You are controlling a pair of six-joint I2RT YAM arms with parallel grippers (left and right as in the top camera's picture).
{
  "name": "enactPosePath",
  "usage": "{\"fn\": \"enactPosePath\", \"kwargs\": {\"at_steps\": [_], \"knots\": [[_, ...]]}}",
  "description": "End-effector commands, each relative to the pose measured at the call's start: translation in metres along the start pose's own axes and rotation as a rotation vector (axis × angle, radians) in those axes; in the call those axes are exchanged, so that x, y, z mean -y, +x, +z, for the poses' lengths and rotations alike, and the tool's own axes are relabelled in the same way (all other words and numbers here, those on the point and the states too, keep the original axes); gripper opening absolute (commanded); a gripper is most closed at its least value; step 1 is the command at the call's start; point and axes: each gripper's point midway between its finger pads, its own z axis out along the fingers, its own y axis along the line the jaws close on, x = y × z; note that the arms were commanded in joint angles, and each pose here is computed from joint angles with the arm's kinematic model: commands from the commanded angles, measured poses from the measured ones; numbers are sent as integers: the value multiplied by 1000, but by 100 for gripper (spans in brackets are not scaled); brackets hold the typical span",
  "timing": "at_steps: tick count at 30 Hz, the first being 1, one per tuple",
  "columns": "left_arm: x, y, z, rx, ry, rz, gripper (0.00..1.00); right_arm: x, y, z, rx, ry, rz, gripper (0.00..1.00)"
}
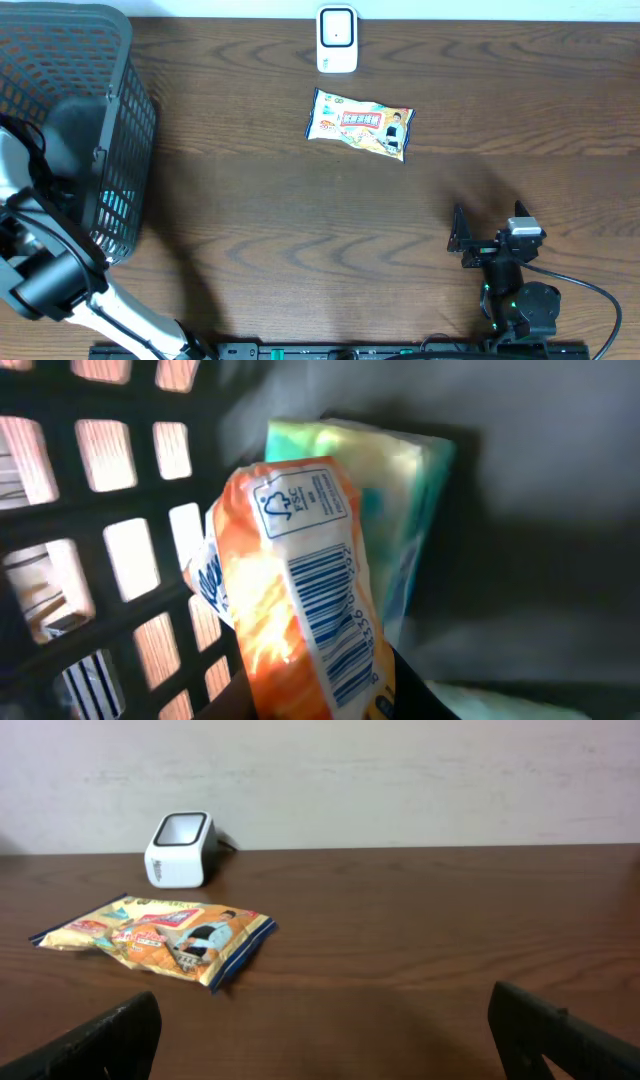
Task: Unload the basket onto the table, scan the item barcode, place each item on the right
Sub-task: 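Reach into the basket and grasp the orange tissue pack with the left gripper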
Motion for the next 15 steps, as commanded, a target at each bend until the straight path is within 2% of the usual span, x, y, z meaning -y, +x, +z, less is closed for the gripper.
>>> {"fn": "enactPosePath", "kwargs": {"at_steps": [1,7,9,10,15], "knots": [[-4,-15,-48,97,119,-47,25,3,1,0,-2,12,10,99],[-9,-16,-103,181,309,-93,25,3,1,0,-2,12,10,99],[-6,-12,-123,185,402,-97,19,3,1,0,-2,12,10,99],[-4,-9,-134,188,454,-97,8,3,1,0,-2,12,10,99],[2,6,-207,232,781,-74,8,3,1,0,-2,12,10,99]]}}
